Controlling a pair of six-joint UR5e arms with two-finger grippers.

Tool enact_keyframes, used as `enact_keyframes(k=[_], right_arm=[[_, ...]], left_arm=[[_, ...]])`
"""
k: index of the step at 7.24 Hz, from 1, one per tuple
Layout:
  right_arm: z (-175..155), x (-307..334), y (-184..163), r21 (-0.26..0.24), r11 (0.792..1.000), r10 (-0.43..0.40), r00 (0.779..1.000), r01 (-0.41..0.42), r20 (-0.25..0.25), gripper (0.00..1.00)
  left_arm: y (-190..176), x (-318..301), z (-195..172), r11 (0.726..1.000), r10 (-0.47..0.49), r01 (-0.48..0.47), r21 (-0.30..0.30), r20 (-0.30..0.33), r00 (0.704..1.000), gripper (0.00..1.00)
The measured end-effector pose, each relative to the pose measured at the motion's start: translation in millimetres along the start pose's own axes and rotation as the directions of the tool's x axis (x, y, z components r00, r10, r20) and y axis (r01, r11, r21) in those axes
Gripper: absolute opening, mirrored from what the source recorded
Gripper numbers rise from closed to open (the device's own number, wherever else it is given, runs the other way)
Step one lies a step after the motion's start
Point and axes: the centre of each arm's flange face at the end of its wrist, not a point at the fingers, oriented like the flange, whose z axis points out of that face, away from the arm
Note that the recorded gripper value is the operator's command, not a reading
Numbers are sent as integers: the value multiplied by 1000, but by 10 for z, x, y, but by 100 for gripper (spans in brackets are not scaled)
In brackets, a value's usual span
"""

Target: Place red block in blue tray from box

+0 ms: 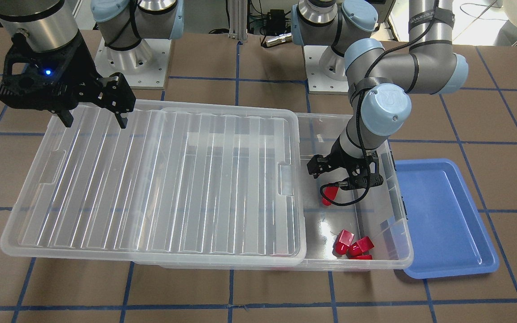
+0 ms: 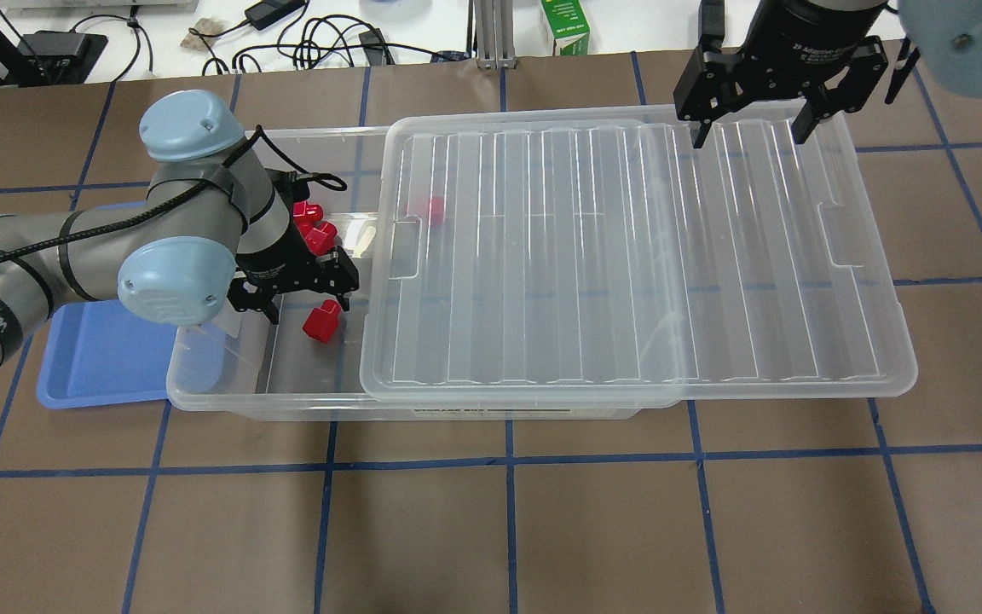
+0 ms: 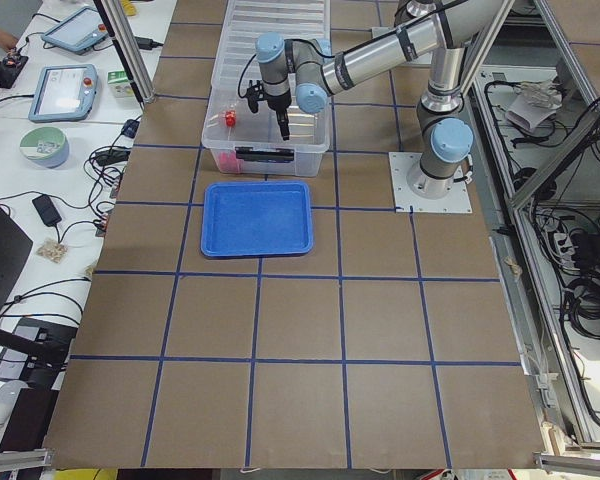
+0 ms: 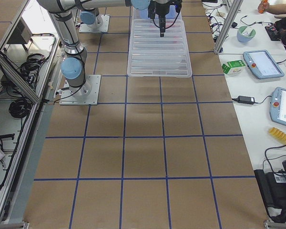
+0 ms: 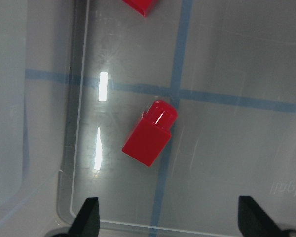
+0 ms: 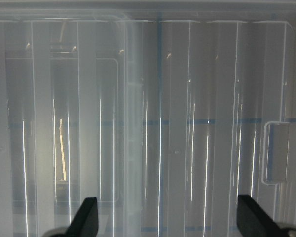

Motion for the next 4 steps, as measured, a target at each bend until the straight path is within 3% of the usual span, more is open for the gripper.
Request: enact_keyframes(k=[4], right_arm=[[15,0,-1,-3,1000,-2,1000,2,0,100]], left_arm=[[-71,-41,384,999,39,-39,-38,10,999,100]])
